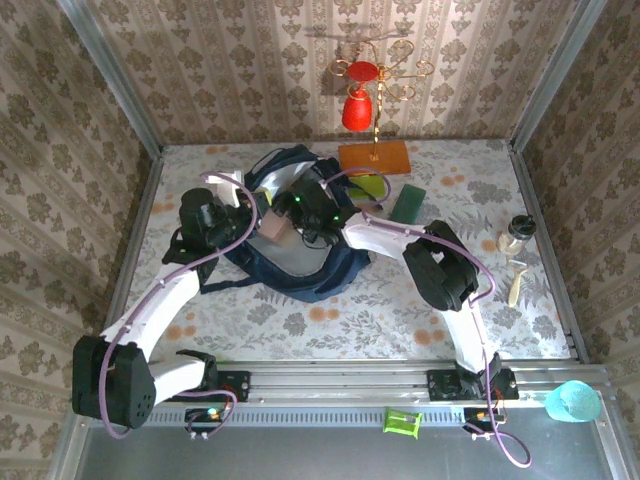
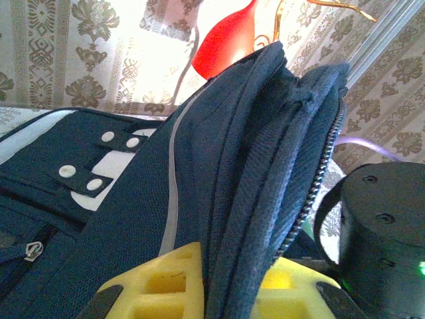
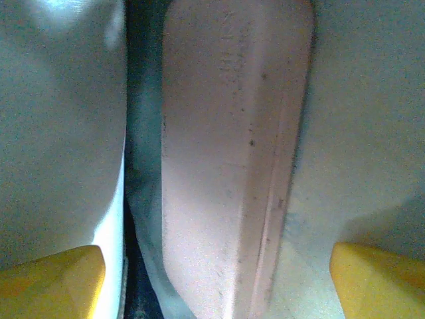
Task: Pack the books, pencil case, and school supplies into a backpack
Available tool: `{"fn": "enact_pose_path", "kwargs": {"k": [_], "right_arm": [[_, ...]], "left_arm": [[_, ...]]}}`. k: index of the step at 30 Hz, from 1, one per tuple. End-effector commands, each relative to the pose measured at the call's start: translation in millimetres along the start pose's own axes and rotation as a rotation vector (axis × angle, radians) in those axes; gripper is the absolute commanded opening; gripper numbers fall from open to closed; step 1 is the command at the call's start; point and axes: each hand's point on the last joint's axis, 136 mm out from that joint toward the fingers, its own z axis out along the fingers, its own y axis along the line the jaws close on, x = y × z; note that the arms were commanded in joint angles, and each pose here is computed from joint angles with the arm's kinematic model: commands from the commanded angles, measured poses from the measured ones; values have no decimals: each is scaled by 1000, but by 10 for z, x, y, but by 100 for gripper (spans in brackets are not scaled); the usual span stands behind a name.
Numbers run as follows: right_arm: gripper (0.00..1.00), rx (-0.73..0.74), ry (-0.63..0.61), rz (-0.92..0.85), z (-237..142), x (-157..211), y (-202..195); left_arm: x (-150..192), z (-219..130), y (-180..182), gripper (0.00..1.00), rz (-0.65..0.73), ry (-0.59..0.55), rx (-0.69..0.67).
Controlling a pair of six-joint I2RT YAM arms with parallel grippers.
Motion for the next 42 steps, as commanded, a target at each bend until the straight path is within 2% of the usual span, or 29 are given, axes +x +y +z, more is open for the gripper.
{"fn": "enact_pose_path", "kwargs": {"k": [1, 7, 10, 14, 19, 23, 27, 36, 42], "right_arm": [[89, -103, -5, -79, -324, -33, 344], [83, -183, 49, -299, -841, 116, 324], [83, -130, 18, -421, -1136, 41, 56], [83, 68, -121, -484, -1459, -402, -579], [90, 472, -326, -444, -1739, -1207, -1495], [95, 689, -365, -430, -1706, -1557, -1856], [97, 765, -357, -391, -1526, -1687, -2075], [94, 799, -236, -288, -1204, -1701, -2496], [86, 765, -176, -263, -1051, -1638, -2612]], "left_arm": [[-785, -247, -413, 0, 130, -244, 97], [-613, -172, -183, 0, 123, -183, 0], [-471, -151, -56, 0, 103, -166, -38], [-377, -138, -14, 0, 89, -163, -37], [-338, -132, -8, 0, 79, -152, -35], [-328, -155, -21, 0, 76, -149, -32], [-346, -197, -34, 0, 81, -153, -40], [-357, -231, -63, 0, 80, -159, -32], [-337, -220, -47, 0, 79, -157, -35]]}}
